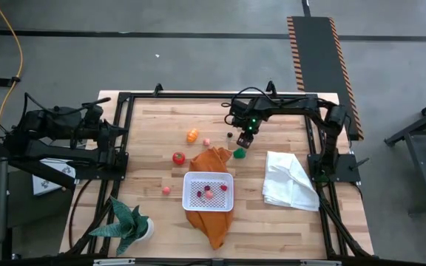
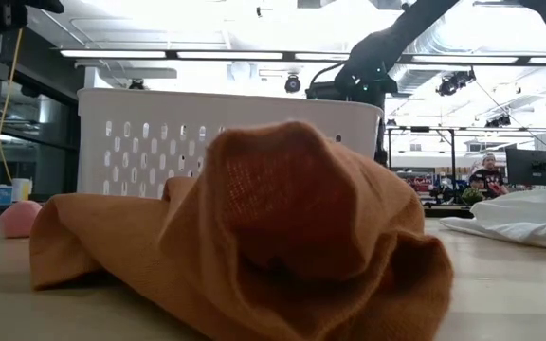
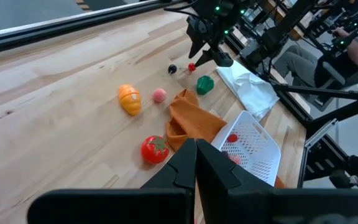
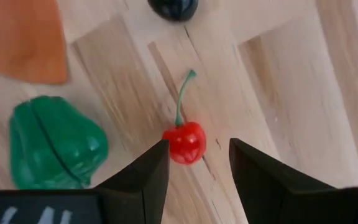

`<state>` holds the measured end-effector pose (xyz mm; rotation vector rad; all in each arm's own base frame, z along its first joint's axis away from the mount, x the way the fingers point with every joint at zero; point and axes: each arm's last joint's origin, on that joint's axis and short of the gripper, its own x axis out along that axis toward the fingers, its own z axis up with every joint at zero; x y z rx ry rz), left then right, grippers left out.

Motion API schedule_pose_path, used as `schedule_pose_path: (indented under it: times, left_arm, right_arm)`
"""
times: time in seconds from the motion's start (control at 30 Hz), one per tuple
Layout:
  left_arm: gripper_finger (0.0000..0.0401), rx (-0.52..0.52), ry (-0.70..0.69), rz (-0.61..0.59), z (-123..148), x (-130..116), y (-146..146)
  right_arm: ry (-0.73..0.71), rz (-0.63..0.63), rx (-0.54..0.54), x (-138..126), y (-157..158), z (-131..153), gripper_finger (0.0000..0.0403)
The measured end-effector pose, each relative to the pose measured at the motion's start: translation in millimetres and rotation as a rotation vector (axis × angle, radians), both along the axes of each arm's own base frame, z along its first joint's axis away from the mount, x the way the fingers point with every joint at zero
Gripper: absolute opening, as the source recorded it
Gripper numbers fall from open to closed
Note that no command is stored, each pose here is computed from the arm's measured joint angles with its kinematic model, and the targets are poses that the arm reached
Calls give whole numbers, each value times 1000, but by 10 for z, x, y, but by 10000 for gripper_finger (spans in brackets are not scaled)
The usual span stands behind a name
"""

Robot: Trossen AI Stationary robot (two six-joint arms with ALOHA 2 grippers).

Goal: Pick and placing Produce into tupperware
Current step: Put the red cherry into the white basket

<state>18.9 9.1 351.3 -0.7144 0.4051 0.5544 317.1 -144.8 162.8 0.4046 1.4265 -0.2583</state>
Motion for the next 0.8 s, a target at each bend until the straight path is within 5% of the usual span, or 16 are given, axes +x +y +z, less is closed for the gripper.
schedule_pose_path:
  times: [0.8]
  left_arm:
    - [1,0,3,0,-2,0,0]
  right_arm:
    - [36,2,7,1,-50,-130,158]
